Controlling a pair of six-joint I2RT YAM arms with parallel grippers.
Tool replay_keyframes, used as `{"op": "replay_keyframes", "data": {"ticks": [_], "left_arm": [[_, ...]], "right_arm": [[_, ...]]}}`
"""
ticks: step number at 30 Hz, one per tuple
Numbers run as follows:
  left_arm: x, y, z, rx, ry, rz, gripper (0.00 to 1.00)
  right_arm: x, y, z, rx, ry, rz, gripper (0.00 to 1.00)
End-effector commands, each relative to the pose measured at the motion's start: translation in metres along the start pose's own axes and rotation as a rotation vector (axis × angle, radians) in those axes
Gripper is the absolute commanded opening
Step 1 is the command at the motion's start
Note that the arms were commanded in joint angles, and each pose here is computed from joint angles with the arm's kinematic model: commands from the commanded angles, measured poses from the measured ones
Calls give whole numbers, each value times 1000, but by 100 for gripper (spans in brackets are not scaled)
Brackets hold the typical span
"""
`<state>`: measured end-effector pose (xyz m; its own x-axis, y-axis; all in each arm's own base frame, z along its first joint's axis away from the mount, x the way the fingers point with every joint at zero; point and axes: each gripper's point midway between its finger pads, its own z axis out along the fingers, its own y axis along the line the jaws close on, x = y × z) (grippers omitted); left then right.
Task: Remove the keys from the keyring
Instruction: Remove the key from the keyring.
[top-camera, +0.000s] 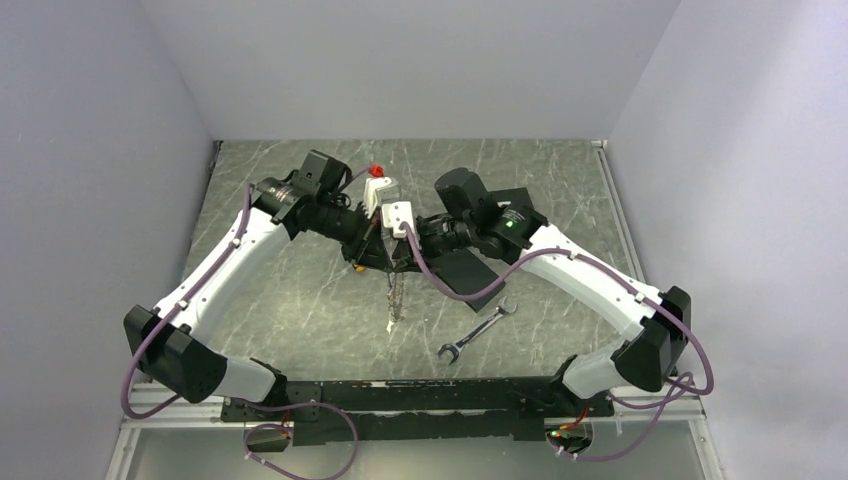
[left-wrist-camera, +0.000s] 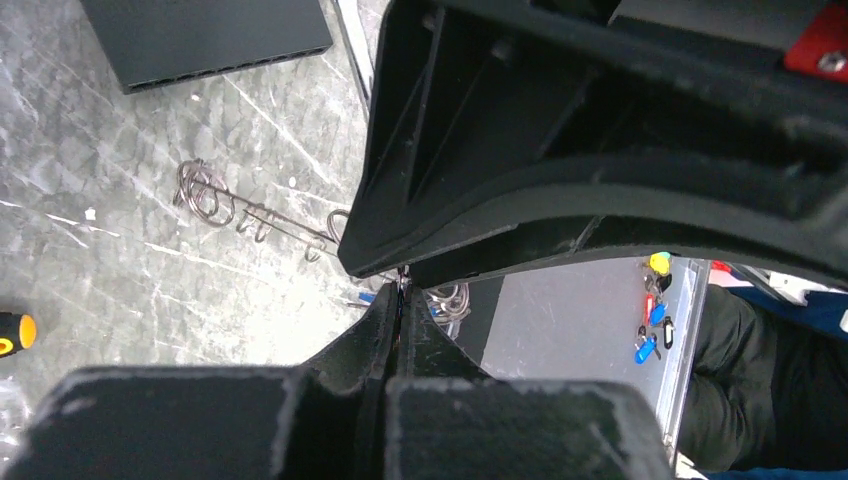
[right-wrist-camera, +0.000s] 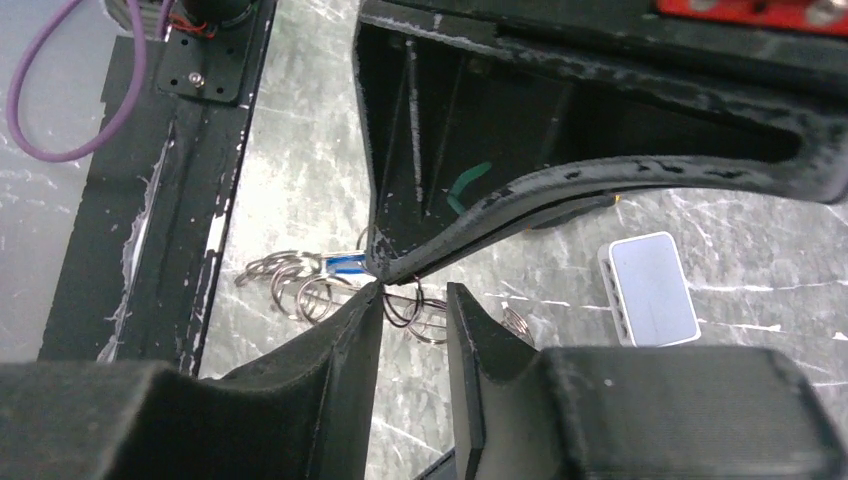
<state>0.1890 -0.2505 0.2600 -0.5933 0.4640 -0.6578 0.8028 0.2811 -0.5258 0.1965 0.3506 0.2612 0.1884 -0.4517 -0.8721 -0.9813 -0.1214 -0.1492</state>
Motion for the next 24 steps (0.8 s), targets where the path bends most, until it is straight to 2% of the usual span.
{"op": "replay_keyframes", "data": {"ticks": [1, 3, 5, 6, 13, 14, 15, 18, 24], "left_arm": [[-13, -11, -3, 26, -25, 64, 0], [-13, -10, -2, 25, -22, 67, 0], [-13, -10, -2, 24, -19, 70, 0], [-13, -10, -2, 24, -19, 73, 0], [-20, -14, -6, 39, -42, 134, 0], [-22, -15, -7, 40, -53, 147, 3], [-24, -15, -9, 35, -67, 156, 11], [-33, -11, -18, 25, -126, 154, 26], [-42, -9, -36, 11, -213, 178, 42]], "right_arm": [[-11, -5, -2, 24, 14, -75, 28], [-11, -4, -2, 22, 22, -85, 19], [-10, -3, -1, 18, 29, -91, 4], [-10, -3, -1, 19, 31, -93, 0], [-8, -12, -1, 76, 10, -41, 0], [-10, -14, -3, 83, -9, -22, 0], [-14, -17, -5, 91, -37, -9, 0], [-20, -23, -12, 93, -106, 44, 0], [-28, -26, -19, 69, -191, 91, 0]]}}
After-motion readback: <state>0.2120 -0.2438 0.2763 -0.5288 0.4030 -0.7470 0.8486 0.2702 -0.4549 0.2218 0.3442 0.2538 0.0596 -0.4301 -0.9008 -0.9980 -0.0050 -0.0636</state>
